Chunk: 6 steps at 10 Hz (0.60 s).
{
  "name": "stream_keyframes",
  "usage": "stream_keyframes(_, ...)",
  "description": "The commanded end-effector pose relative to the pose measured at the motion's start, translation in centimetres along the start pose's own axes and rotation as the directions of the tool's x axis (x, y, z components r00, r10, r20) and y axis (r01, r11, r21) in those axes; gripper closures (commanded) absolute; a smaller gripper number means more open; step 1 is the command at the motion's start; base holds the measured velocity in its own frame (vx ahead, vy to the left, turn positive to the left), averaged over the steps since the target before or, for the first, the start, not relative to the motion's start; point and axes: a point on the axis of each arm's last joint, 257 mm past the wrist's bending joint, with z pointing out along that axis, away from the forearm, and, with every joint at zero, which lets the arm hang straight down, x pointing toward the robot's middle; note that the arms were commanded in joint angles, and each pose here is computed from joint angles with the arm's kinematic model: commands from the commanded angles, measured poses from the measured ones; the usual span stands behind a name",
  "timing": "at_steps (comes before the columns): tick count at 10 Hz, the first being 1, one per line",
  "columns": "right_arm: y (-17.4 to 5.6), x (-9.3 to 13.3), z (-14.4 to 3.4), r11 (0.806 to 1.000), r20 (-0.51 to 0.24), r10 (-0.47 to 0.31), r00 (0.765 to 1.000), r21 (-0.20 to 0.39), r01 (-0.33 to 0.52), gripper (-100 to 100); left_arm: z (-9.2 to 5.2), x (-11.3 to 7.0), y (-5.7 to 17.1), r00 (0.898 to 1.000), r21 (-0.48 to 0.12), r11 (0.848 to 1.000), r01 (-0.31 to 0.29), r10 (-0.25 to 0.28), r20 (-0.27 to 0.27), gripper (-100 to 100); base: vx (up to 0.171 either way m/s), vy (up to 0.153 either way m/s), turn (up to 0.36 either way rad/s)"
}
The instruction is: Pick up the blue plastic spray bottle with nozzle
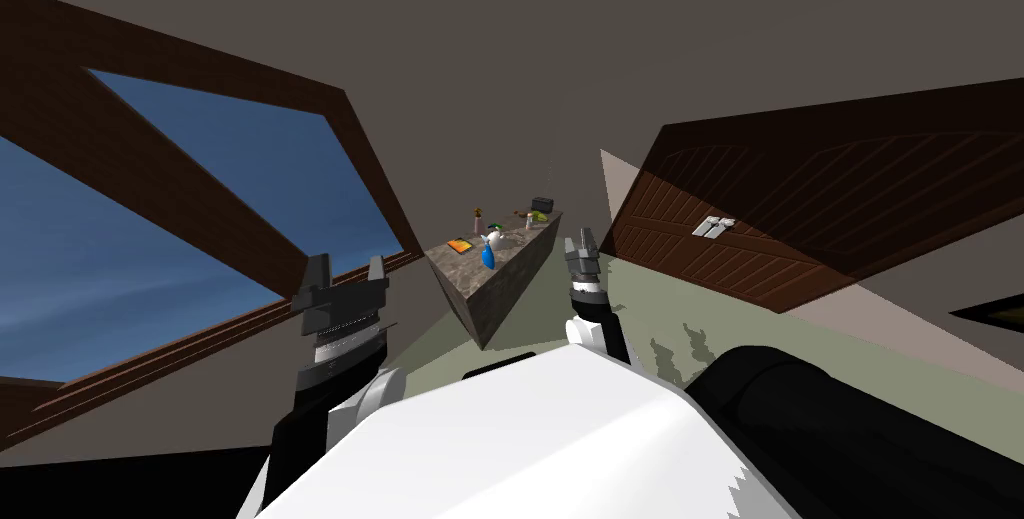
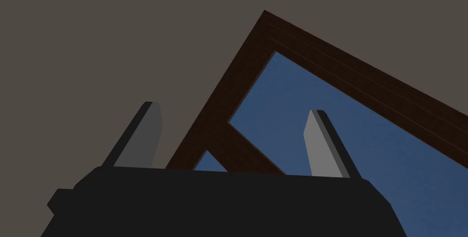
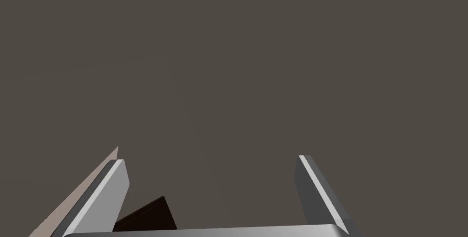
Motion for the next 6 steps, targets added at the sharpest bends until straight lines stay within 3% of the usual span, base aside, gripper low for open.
stream_keyframes(1,0.0,0.0,0.0,1.0,0.0,0.0,1.0,0.0,0.0,0,0.2,0.7,0.4,0.999,-0.013,1.0,0.014,-0.015,-0.041,-100,-0.01,-0.022,0.016)
stream_keyframes(4,0.0,0.0,0.0,1.0,0.0,0.0,1.0,0.0,0.0,0,0.7,2.4,1.8,0.989,-0.061,0.995,0.076,-0.083,-0.12,-100,-0.032,-0.068,0.038)
stream_keyframes(6,0.0,0.0,0.0,1.0,0.0,0.0,1.0,0.0,0.0,0,0.9,3.0,2.5,0.982,-0.084,0.99,0.116,-0.127,-0.139,-100,-0.03,-0.063,0.029)
